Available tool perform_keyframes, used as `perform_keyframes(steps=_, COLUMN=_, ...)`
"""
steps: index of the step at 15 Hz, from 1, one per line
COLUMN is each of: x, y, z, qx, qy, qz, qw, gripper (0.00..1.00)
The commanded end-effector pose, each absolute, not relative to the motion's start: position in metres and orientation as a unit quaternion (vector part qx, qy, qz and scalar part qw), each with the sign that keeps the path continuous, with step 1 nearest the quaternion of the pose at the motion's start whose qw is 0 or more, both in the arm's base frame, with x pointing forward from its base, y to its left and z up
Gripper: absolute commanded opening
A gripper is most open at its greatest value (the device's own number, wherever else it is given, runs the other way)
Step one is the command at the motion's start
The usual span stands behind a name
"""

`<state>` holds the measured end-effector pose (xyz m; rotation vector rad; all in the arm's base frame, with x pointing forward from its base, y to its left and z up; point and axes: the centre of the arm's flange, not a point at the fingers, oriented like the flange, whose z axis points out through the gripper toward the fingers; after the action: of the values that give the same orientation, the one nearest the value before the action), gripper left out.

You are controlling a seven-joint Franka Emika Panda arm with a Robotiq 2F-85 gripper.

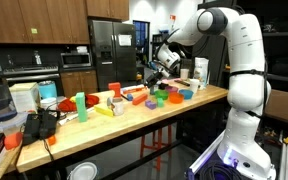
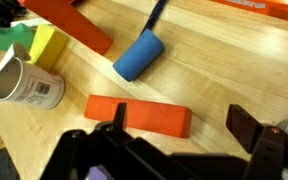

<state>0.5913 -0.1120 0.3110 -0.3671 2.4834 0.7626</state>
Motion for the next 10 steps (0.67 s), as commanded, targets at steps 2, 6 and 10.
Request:
perform_keyframes(steps=2, x=0.583, y=-0.109, z=0.332, qx=-0.086, qy=0.938, qz=0.239, qw=0.235, gripper=1.0)
perform_keyframes(steps=6, x=0.592, y=-0.11, z=0.329, qx=-0.111, qy=0.932, qz=0.243, qw=0.244, gripper=1.0)
perform_keyframes(steps=10, x=0.586, y=-0.111, z=0.34, qx=-0.1, qy=0.933, qz=0.235, qw=0.252, gripper=1.0)
